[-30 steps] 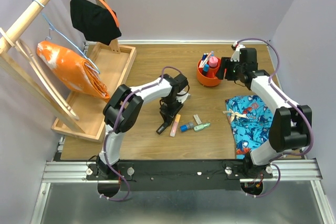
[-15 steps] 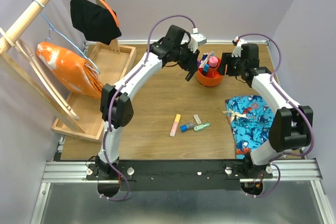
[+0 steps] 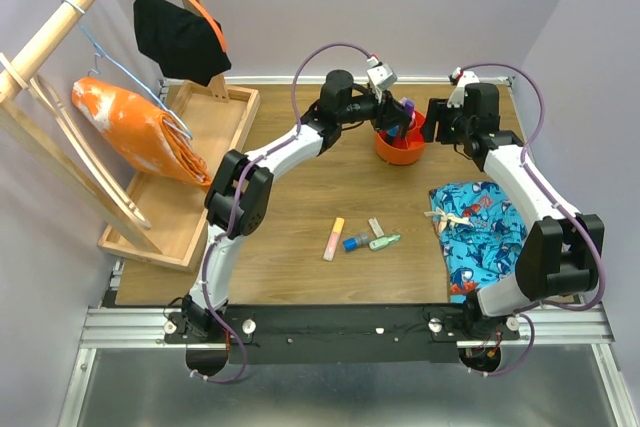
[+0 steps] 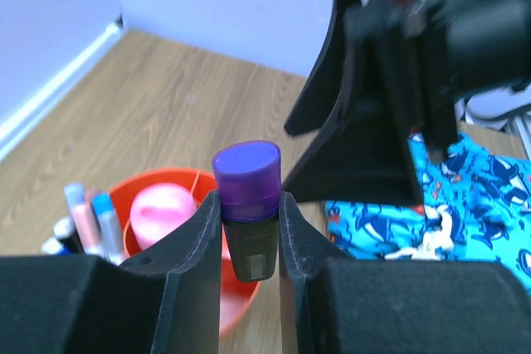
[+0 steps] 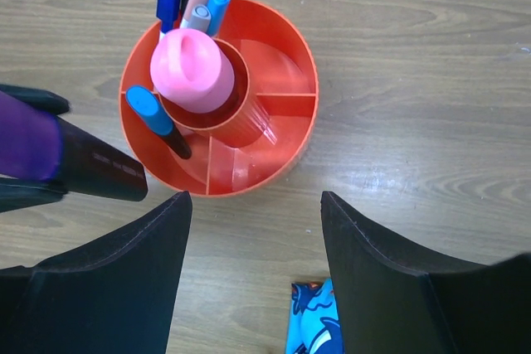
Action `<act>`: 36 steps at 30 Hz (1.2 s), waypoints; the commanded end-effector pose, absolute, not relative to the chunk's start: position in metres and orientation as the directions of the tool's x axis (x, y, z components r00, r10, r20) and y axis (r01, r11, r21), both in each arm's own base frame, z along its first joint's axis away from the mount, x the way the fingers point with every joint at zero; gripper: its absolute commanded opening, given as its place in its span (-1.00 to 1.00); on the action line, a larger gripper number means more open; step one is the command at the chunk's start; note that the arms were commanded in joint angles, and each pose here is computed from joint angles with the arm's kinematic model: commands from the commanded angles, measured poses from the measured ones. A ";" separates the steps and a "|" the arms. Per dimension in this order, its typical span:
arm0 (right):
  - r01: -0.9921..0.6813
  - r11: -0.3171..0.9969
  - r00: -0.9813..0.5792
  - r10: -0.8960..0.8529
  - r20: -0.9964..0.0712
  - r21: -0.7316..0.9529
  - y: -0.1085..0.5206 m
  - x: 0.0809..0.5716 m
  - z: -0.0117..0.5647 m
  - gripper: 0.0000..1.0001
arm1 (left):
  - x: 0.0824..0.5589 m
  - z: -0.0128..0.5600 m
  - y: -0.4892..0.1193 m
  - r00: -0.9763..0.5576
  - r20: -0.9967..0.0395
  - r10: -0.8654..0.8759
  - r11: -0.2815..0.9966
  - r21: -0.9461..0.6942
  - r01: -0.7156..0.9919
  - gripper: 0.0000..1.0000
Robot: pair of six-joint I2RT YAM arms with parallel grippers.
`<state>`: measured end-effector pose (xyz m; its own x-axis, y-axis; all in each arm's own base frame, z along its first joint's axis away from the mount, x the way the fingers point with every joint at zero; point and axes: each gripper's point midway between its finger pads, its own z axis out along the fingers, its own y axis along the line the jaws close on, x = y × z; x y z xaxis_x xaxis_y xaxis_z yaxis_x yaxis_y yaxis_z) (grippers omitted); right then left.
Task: Sort the stationery into containers
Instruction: Place the pen in the storage box.
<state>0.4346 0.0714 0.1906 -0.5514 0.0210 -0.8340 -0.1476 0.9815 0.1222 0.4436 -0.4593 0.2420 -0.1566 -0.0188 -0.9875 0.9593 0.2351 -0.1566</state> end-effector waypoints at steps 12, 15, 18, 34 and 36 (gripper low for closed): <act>-0.129 0.988 -0.557 0.000 -0.830 0.086 0.063 0.433 0.186 0.43 | 0.458 0.206 -0.469 -0.119 -0.993 -0.011 0.266 -0.117 0.957 -1.00; -0.126 0.988 -0.559 -0.001 -0.829 0.085 0.062 0.431 0.184 0.43 | 0.458 0.191 -0.467 -0.142 -0.990 0.013 0.279 -0.133 0.951 -1.00; -0.128 0.987 -0.563 0.005 -0.826 0.093 0.063 0.430 0.181 0.43 | 0.461 0.177 -0.464 -0.140 -0.990 0.034 0.305 -0.123 0.944 -1.00; -0.139 0.984 -0.558 0.013 -0.830 0.109 0.067 0.434 0.179 0.43 | 0.464 0.168 -0.446 -0.142 -0.985 0.100 0.389 -0.093 0.917 -0.26; -0.144 0.983 -0.559 0.016 -0.829 0.116 0.069 0.434 0.179 0.43 | 0.459 0.173 -0.440 -0.156 -0.982 0.106 0.394 -0.103 0.913 -0.19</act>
<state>0.4303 0.0687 0.1802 -0.5677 0.0107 -0.8232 -0.1414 0.9838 0.1103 0.4668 -0.4519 0.1561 -0.1664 0.0850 -0.9824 0.9221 0.3665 -0.1245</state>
